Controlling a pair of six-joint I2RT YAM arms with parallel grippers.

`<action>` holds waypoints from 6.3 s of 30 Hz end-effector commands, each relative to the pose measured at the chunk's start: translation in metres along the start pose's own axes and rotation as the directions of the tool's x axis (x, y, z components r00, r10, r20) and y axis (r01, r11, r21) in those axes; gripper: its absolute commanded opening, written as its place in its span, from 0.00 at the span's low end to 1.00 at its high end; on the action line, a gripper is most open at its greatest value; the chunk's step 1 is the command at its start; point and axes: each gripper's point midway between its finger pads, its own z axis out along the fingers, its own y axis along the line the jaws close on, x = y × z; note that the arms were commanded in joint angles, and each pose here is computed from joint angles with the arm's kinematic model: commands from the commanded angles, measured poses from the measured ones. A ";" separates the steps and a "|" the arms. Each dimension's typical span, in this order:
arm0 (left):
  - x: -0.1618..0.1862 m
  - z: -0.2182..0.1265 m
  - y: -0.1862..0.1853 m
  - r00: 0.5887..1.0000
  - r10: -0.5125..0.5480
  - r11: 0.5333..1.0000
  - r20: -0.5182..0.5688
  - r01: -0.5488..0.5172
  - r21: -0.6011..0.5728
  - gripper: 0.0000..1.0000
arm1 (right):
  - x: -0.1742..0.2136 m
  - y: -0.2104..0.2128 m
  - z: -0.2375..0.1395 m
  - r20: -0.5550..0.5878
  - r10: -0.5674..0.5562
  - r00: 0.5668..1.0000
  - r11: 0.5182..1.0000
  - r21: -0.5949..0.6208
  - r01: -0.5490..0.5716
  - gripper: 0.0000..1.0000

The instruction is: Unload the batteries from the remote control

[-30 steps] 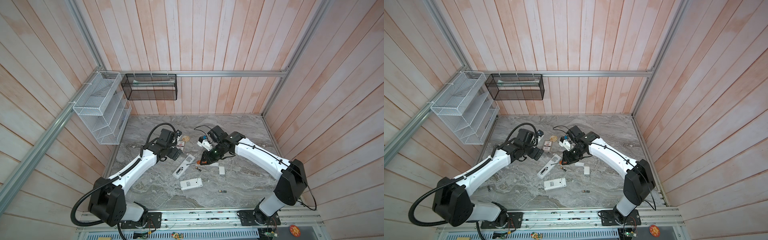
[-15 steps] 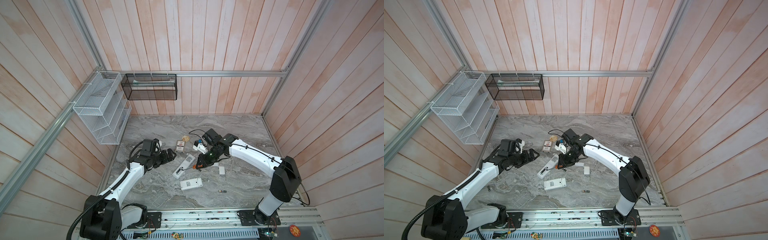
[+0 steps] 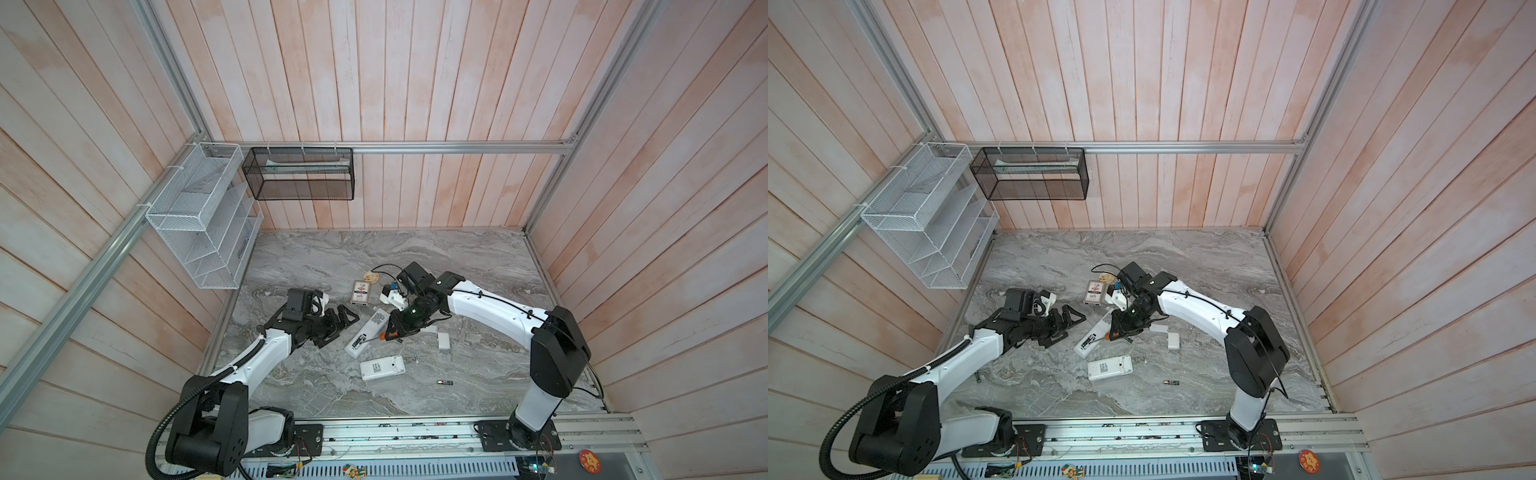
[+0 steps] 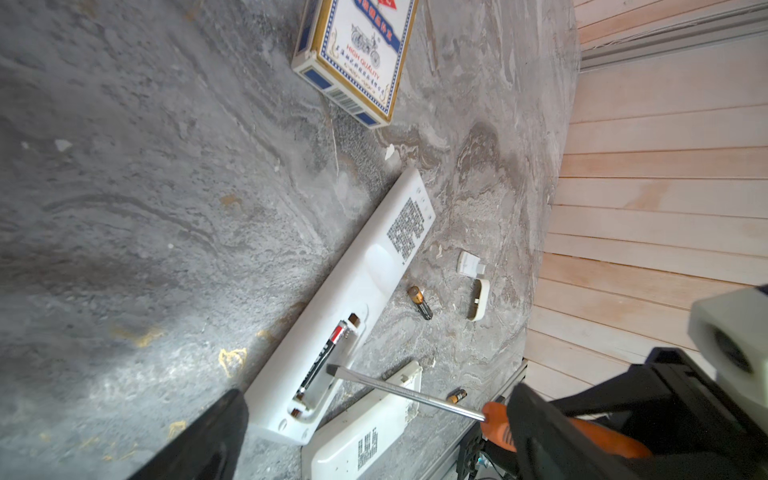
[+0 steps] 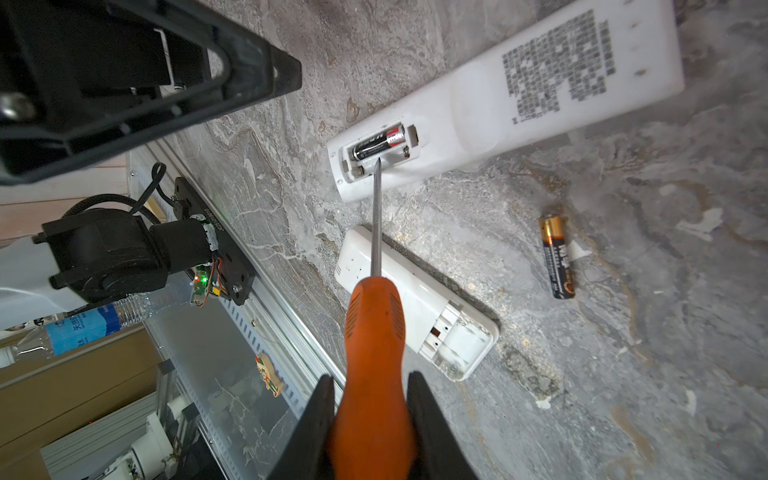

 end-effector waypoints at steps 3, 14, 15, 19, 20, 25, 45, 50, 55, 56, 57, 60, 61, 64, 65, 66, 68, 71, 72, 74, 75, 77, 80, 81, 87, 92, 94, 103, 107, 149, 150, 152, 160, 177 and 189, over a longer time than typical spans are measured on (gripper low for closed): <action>0.009 0.007 0.007 0.999 -0.021 0.999 -0.026 0.022 0.037 0.98 | 0.000 -0.005 0.011 0.005 0.026 1.000 1.000 0.011 -0.026 0.02; 0.024 0.014 0.016 0.996 -0.045 0.997 -0.071 0.049 0.061 0.90 | 0.000 -0.029 0.013 0.082 0.055 0.995 0.987 0.147 -0.066 0.02; 0.025 0.014 0.017 0.996 -0.045 0.997 -0.072 0.049 0.063 0.89 | 0.000 -0.029 0.013 0.090 0.052 0.995 0.987 0.150 -0.065 0.02; 0.028 0.015 0.017 0.996 -0.048 0.995 -0.080 0.054 0.079 0.88 | 0.005 -0.025 0.027 0.103 0.009 0.995 0.993 0.120 -0.021 0.02; 0.029 0.016 0.017 0.996 -0.047 0.995 -0.082 0.054 0.084 0.88 | 0.008 -0.025 0.030 0.102 0.006 0.995 0.993 0.113 -0.018 0.02; 0.034 0.019 0.022 0.994 -0.050 0.995 -0.092 0.057 0.085 0.87 | 0.025 -0.037 0.039 0.104 -0.024 0.994 0.994 0.109 0.012 0.01; 0.033 0.024 0.024 0.993 -0.032 0.995 -0.110 0.042 0.090 0.86 | 0.022 -0.025 0.029 0.132 -0.084 0.988 0.994 0.083 0.074 0.02; 0.031 0.028 0.028 0.993 -0.034 0.995 -0.111 0.044 0.089 0.86 | 0.016 -0.019 0.022 0.132 -0.104 0.986 0.992 0.091 0.092 0.02; 0.020 0.031 0.028 0.995 -0.024 0.995 -0.101 0.033 0.091 0.86 | 0.012 -0.015 0.020 0.121 -0.108 0.987 0.991 0.091 0.098 0.02; 0.018 0.031 0.029 0.995 -0.023 0.995 -0.099 0.032 0.091 0.86 | 0.011 -0.015 0.019 0.120 -0.108 0.987 0.991 0.092 0.097 0.02; 0.016 0.031 0.029 0.995 -0.019 0.995 -0.096 0.028 0.092 0.86 | 0.010 -0.014 0.019 0.120 -0.110 0.987 0.991 0.090 0.100 0.02; 0.012 0.032 0.031 0.995 -0.018 0.996 -0.096 0.027 0.090 0.86 | 0.008 -0.012 0.018 0.121 -0.114 0.986 0.991 0.087 0.104 0.02; 0.012 0.032 0.031 0.995 -0.020 0.995 -0.097 0.029 0.091 0.86 | 0.007 -0.011 0.018 0.120 -0.113 0.986 0.991 0.085 0.104 0.02; 0.011 0.033 0.033 0.995 -0.025 0.995 -0.096 0.034 0.096 0.86 | 0.005 -0.008 0.019 0.118 -0.116 0.986 0.992 0.071 0.108 0.02; 0.010 0.033 0.033 0.995 -0.027 0.994 -0.096 0.036 0.098 0.86 | 0.004 -0.008 0.019 0.120 -0.120 0.986 0.991 0.069 0.112 0.02; 0.011 0.033 0.034 0.995 -0.027 0.994 -0.098 0.037 0.100 0.86 | 0.003 -0.006 0.019 0.121 -0.124 0.985 0.991 0.065 0.117 0.02; 0.011 0.034 0.035 0.994 -0.031 0.994 -0.100 0.042 0.103 0.86 | 0.002 -0.005 0.021 0.122 -0.129 0.984 0.991 0.058 0.122 0.02; 0.011 0.036 0.035 0.994 -0.035 0.993 -0.107 0.047 0.109 0.86 | 0.002 -0.003 0.023 0.118 -0.136 0.984 0.990 0.045 0.131 0.02; 0.011 0.036 0.035 0.994 -0.035 0.992 -0.107 0.047 0.113 0.86 | 0.001 -0.002 0.023 0.121 -0.138 0.983 0.990 0.040 0.134 0.02; 0.012 0.037 0.035 0.993 -0.039 0.992 -0.112 0.053 0.119 0.86 | 0.000 0.000 0.023 0.128 -0.148 0.981 0.989 0.033 0.145 0.02; 0.012 0.038 0.036 0.993 -0.041 0.991 -0.115 0.055 0.120 0.86 | 0.000 -0.001 0.024 0.125 -0.149 0.981 0.989 0.032 0.146 0.02; 0.013 0.039 0.036 0.992 -0.043 0.990 -0.119 0.058 0.128 0.86 | 0.001 0.001 0.025 0.124 -0.158 0.980 0.987 0.023 0.156 0.02; 0.013 0.041 0.036 0.991 -0.046 0.988 -0.126 0.063 0.139 0.86 | 0.002 0.005 0.026 0.136 -0.180 0.974 0.983 0.001 0.182 0.02; 0.014 0.041 0.036 0.990 -0.048 0.988 -0.130 0.067 0.140 0.86 | 0.002 0.007 0.026 0.146 -0.191 0.971 0.981 -0.008 0.194 0.02; 0.015 0.043 0.036 0.989 -0.052 0.986 -0.142 0.073 0.150 0.85 | 0.007 0.004 0.033 0.154 -0.215 0.964 0.975 -0.025 0.221 0.02; 0.016 0.044 0.037 0.987 -0.054 0.986 -0.152 0.077 0.149 0.85 | 0.007 0.007 0.032 0.161 -0.218 0.963 0.973 -0.039 0.227 0.02; 0.016 0.044 0.037 0.987 -0.054 0.986 -0.154 0.077 0.149 0.85 | 0.005 0.009 0.030 0.171 -0.223 0.960 0.972 -0.040 0.233 0.02; 0.012 0.045 0.033 0.987 -0.049 0.985 -0.155 0.073 0.157 0.85 | -0.004 0.012 0.024 0.179 -0.246 0.953 0.968 -0.012 0.252 0.02; 0.012 0.046 0.034 0.987 -0.048 0.985 -0.157 0.073 0.158 0.85 | -0.008 0.011 0.024 0.168 -0.253 0.953 0.967 0.007 0.255 0.02; -0.025 -0.006 0.014 1.000 -0.006 0.984 -0.028 0.010 0.177 0.85 | -0.059 0.011 -0.001 0.186 -0.272 0.944 0.961 0.094 0.259 0.02; -0.029 -0.011 0.011 1.000 0.006 0.986 -0.003 -0.005 0.166 0.85 | -0.060 0.008 -0.003 0.193 -0.262 0.946 0.964 0.097 0.247 0.02; -0.033 -0.020 0.008 0.999 0.019 0.989 0.036 -0.024 0.146 0.87 | -0.062 0.001 -0.009 0.217 -0.236 0.947 0.970 0.106 0.218 0.02; -0.037 -0.046 0.005 0.982 0.040 0.996 0.185 -0.055 0.075 0.90 | -0.073 -0.059 -0.077 0.454 -0.104 0.885 0.980 0.200 0.012 0.02; -0.033 -0.060 0.001 0.974 -0.005 0.998 0.228 -0.010 0.063 1.00 | -0.046 -0.174 -0.107 0.716 -0.003 0.699 0.957 0.205 -0.205 0.02; -0.043 -0.060 -0.001 0.975 0.001 0.999 0.223 -0.011 0.044 1.00 | -0.028 -0.202 -0.076 0.665 0.045 0.746 0.945 0.214 -0.248 0.07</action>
